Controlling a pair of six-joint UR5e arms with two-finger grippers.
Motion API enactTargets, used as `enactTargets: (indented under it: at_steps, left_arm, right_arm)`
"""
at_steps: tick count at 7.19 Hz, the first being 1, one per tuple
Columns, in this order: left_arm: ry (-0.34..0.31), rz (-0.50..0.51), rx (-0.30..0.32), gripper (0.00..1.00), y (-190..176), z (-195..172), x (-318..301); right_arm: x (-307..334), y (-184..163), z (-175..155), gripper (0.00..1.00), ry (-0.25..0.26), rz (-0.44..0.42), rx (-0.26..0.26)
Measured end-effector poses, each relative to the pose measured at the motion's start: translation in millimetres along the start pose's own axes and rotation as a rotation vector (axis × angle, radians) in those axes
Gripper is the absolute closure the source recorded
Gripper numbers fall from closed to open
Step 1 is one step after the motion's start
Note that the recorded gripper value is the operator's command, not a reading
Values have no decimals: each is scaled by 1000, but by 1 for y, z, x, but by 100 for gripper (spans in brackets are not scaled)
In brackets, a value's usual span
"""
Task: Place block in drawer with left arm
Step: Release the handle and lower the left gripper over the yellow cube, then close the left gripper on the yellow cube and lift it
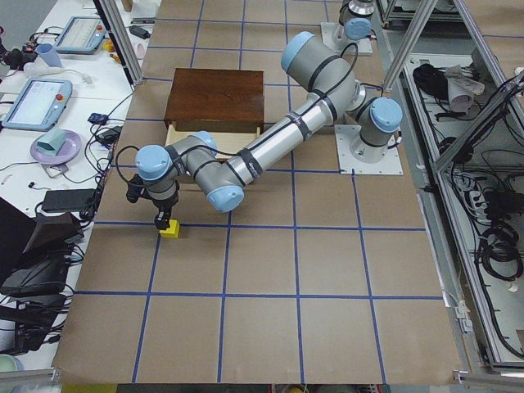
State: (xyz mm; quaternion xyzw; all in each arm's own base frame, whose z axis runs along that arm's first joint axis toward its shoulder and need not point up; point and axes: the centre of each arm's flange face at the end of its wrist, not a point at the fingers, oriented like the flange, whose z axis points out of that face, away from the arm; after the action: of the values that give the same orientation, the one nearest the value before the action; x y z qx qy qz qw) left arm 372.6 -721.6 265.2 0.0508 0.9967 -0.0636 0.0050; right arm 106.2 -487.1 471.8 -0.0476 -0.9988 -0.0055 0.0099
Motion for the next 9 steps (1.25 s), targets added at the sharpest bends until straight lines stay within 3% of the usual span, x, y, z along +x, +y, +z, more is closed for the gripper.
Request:
enactTargets:
  at_steps: [3, 7, 8, 9]
  left_arm:
    - [3, -23, -3, 0, -11, 44, -16]
    - [28, -56, -18, 0, -11, 72, -17]
    - [34, -57, -20, 31, -11, 76, -17]
    - [37, -57, -22, 84, -11, 78, -17]
  right_arm:
    - [0, 0, 0, 0, 0, 0, 1]
    - [0, 0, 0, 0, 0, 0, 1]
    - [0, 0, 0, 0, 0, 0, 1]
    - [0, 0, 0, 0, 0, 1, 1]
